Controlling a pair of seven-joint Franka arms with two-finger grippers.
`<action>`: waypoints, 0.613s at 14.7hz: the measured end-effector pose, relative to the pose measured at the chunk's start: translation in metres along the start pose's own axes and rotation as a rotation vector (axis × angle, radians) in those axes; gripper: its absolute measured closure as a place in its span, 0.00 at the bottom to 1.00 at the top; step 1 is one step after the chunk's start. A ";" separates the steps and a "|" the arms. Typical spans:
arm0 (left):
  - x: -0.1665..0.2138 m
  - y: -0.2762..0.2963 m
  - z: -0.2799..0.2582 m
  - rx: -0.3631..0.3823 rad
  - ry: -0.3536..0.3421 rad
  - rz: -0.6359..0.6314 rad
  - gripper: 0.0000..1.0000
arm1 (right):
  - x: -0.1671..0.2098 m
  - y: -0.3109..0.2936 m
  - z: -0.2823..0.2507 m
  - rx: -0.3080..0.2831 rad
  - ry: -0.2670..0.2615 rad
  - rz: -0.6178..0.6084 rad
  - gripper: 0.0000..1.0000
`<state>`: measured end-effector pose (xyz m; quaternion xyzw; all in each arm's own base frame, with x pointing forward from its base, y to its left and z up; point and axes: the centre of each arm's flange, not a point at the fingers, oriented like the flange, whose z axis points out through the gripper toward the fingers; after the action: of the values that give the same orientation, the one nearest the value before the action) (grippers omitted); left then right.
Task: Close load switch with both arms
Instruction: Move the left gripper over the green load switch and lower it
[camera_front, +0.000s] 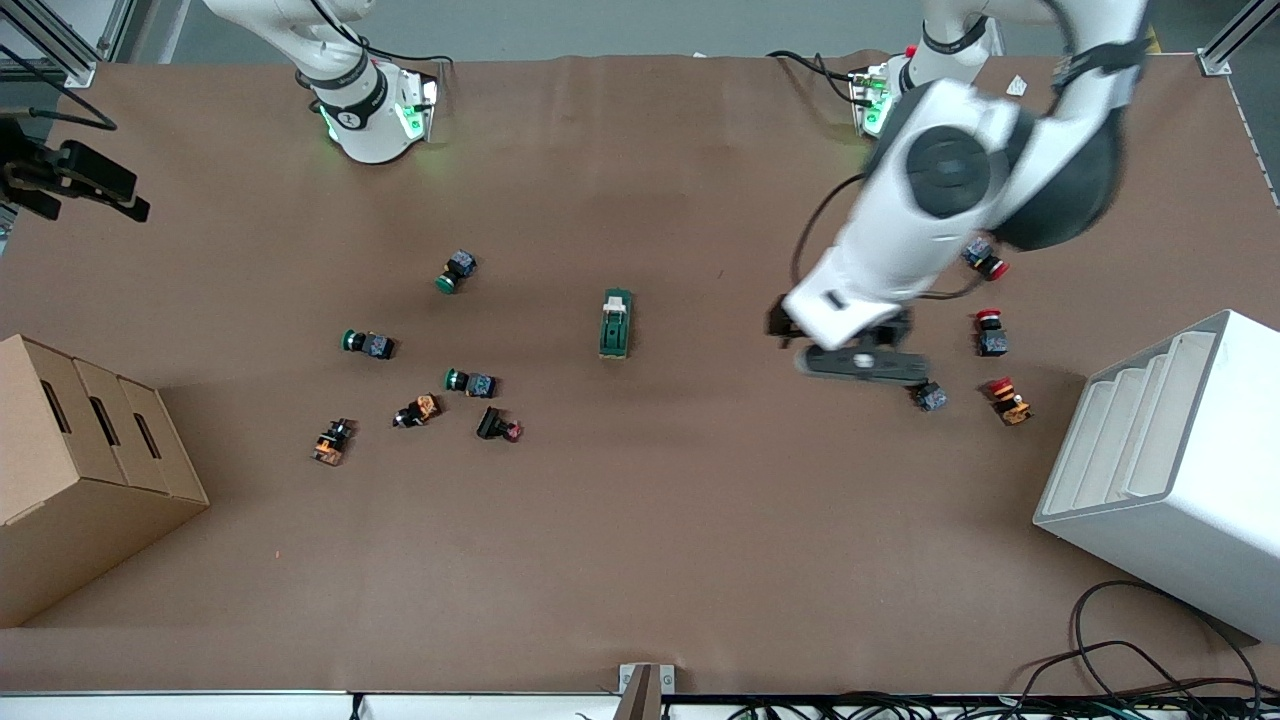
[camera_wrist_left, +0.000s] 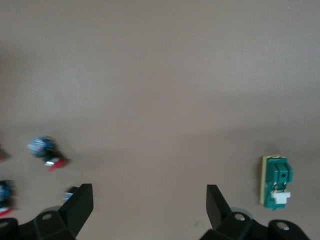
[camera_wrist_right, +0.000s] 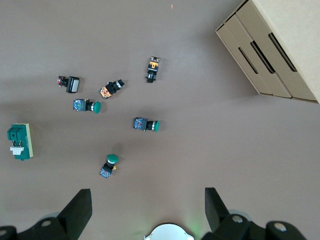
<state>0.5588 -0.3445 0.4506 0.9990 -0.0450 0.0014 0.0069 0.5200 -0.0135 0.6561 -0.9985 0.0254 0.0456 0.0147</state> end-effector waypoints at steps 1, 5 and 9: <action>-0.009 0.025 0.015 0.018 -0.003 -0.006 0.00 | 0.007 0.000 0.009 -0.001 -0.015 0.001 0.00; -0.057 0.114 0.070 0.080 0.031 -0.038 0.00 | 0.033 -0.001 0.046 0.003 -0.082 0.011 0.00; -0.116 0.176 0.109 0.098 0.046 -0.099 0.00 | 0.047 -0.033 0.083 0.085 -0.109 0.195 0.00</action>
<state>0.4276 -0.5104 0.3434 0.9988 0.0047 0.0261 -0.0408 0.5607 0.0202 0.5698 -0.9858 0.1237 0.1000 0.0541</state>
